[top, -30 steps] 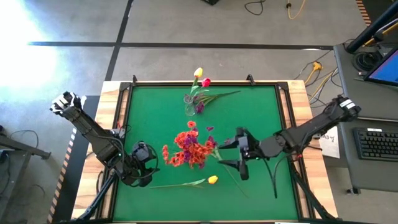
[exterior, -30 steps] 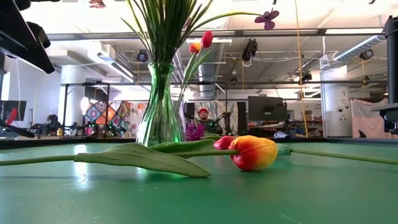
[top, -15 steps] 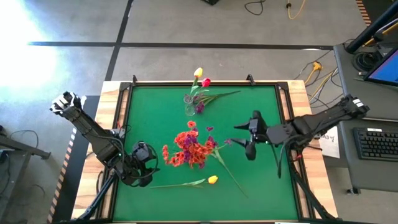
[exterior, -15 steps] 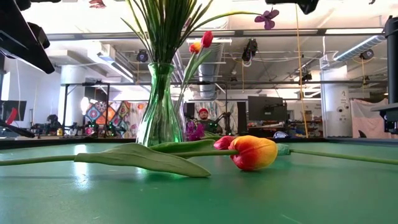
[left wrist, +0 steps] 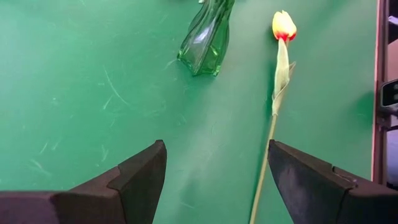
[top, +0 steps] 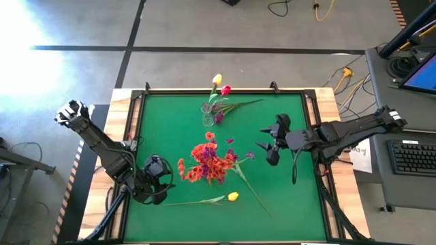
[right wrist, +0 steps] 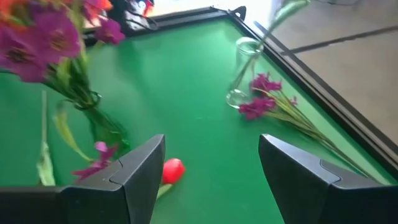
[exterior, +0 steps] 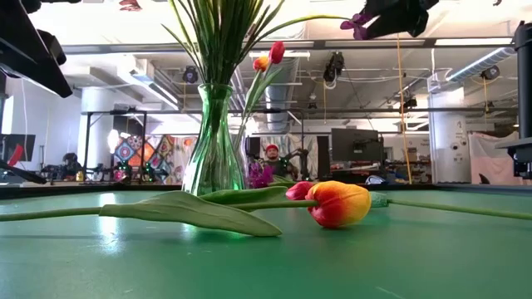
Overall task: Sort flowers into vase by color
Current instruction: Put the yellow tulip into the transparent vase
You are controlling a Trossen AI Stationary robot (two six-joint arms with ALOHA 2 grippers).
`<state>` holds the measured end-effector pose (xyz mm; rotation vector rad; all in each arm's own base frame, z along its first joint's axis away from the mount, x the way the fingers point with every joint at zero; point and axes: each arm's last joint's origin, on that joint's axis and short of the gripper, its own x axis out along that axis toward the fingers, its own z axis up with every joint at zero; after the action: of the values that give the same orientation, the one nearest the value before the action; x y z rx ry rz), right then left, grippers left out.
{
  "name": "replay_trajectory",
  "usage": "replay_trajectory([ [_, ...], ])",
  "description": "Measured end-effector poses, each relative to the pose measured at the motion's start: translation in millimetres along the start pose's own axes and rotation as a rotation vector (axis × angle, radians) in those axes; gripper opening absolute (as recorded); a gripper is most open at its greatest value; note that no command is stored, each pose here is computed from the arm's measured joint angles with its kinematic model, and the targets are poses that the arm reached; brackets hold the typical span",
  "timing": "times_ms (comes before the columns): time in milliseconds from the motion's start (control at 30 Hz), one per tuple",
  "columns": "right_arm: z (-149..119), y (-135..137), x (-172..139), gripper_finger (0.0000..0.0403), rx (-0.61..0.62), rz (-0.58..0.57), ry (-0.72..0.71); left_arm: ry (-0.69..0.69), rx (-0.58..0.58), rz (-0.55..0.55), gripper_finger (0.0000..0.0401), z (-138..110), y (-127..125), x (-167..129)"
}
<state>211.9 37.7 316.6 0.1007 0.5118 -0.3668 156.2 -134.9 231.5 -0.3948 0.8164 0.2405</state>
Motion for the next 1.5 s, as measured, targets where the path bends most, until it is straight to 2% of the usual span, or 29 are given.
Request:
replay_trajectory([
  [167, -0.5, -0.8, 0.1, 0.0249, -0.006, -0.004, 0.006, -0.012, -0.015, -0.025, 0.0268, 0.2, -5.8, 4.1],
  [300, -0.5, -0.8, 0.1, 0.0249, -0.008, -0.004, 0.006, -0.025, 0.029, -0.070, 0.0268, -1.3, -18.2, 14.7],
  [633, -0.5, -0.9, 0.0, 0.0247, -0.015, -0.004, 0.006, -0.070, 0.134, -0.157, 0.0268, -17.9, -54.6, 60.2],
  [1133, -0.7, -0.5, 0.0, 0.0247, -0.014, 0.006, 0.011, -0.073, 0.166, -0.132, 0.0265, -54.0, -70.5, 123.2],
  [1500, -0.9, -0.1, -0.3, 0.0247, -0.012, 0.008, 0.011, -0.143, 0.247, -0.043, 0.0206, -53.4, -84.9, 146.3],
])
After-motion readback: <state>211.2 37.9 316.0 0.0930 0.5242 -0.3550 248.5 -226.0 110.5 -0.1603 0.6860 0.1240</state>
